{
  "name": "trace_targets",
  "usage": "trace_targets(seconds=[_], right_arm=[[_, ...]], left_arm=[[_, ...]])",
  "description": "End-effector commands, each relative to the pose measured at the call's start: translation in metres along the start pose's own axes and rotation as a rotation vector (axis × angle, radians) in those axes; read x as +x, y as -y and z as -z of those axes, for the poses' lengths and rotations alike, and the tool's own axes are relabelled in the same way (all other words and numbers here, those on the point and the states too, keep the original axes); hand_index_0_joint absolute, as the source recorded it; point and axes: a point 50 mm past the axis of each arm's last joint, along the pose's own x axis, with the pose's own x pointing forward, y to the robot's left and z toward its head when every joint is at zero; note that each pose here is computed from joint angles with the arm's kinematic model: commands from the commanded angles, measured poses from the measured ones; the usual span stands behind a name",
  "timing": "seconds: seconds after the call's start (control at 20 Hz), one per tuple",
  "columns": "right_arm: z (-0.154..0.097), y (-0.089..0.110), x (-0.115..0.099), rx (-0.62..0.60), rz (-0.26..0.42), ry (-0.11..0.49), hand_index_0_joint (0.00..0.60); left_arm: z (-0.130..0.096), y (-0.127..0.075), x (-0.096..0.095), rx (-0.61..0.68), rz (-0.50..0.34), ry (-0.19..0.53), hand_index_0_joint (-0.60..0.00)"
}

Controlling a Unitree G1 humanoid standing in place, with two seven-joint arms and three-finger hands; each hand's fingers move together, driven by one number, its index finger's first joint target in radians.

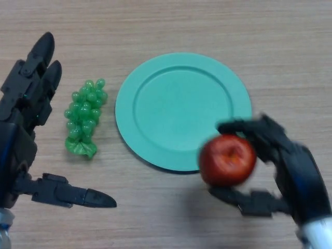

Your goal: Pick up the red apple and place it on the plate

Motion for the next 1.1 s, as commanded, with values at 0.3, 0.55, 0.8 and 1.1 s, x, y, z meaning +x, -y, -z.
trace_targets(seconds=[0.3,0.55,0.8,1.1], right_arm=[[-0.056,-0.004,0.068,-0.107,-0.015,0.215,0.600],[-0.030,-0.014,0.094,-0.163,-0.028,0.178,0.600],[-0.006,0.000,0.106,-0.144,0.053,0.118,0.600],[-0.005,0.007,0.099,-0.180,0.126,0.055,0.000]], left_arm=[[-0.029,0.004,-0.009,0.071,-0.019,0.201,0.000],[-0.028,0.004,-0.016,0.065,-0.029,0.194,0.000],[-0.027,-0.001,-0.022,0.092,-0.050,0.208,0.000],[-0.032,0.004,-0.027,0.132,-0.043,0.201,0.000]])
